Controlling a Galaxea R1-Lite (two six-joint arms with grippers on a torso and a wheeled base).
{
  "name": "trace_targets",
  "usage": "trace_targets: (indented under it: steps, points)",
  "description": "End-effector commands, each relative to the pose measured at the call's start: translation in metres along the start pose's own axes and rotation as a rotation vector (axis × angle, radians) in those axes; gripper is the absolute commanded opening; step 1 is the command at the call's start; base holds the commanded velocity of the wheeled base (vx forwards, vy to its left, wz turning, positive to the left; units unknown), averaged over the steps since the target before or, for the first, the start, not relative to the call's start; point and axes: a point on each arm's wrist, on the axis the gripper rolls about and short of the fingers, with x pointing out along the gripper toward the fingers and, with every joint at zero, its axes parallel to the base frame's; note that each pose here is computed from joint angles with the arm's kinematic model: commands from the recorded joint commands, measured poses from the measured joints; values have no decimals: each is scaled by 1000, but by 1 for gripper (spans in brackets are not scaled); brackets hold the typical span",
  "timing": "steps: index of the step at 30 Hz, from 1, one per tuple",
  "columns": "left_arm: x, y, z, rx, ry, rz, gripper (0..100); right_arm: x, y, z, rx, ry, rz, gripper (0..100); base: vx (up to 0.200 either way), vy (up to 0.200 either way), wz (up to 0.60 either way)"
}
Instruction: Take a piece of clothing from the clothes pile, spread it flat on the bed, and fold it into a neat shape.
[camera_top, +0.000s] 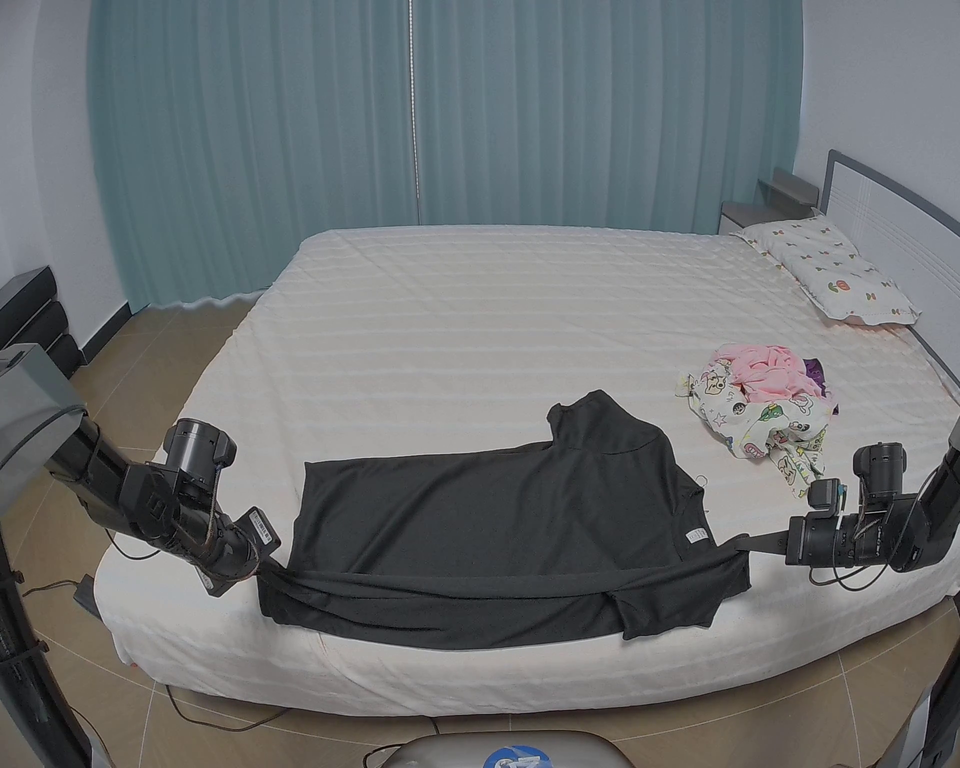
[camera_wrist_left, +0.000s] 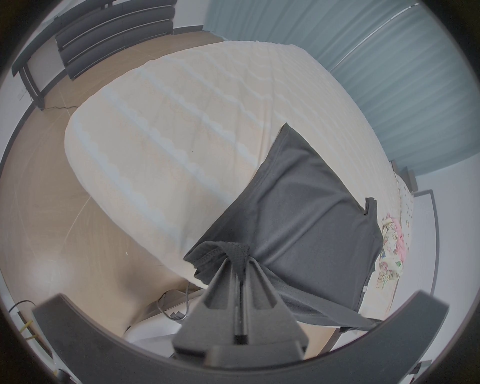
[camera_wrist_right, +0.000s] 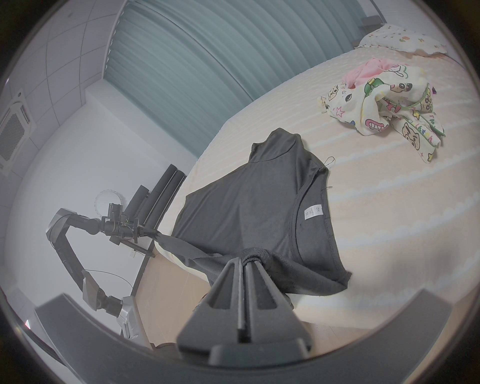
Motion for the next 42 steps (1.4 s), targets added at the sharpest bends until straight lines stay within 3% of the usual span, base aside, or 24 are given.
trace_targets:
  steps: [1, 11, 22, 31, 32, 34, 35, 38, 42]
  points:
    - [20, -4, 7, -27, 9, 8, 0, 11, -11, 1, 24, 11, -4, 0, 0, 0, 0]
    - [38, -14, 22, -80, -14, -15, 0, 28, -26, 11, 31, -3, 3, 0, 0, 0, 0]
    - [54, -19, 31, -79, -19, -17, 0, 49, -36, 17, 80, 7, 18, 0, 0, 0, 0]
    - [56, -23, 34, -76, -28, -25, 0, 60, -39, 22, 71, 4, 26, 0, 0, 0, 0]
    - [59, -23, 34, -76, -26, -23, 100, 65, -42, 22, 75, 3, 11, 0, 0, 0, 0]
    - [61, -22, 35, -79, -25, -21, 100, 70, -46, 22, 79, 5, -4, 0, 0, 0, 0]
    - [62, -22, 35, -79, -25, -21, 100, 70, -46, 22, 79, 5, -4, 100, 0, 0, 0]
    - [62, -23, 35, -104, -26, -23, 100, 72, -47, 22, 123, 1, -9, 100, 0, 0, 0]
    - [60, -19, 38, -122, -26, -20, 100, 69, -43, 34, 219, -76, 11, 100, 0, 0, 0]
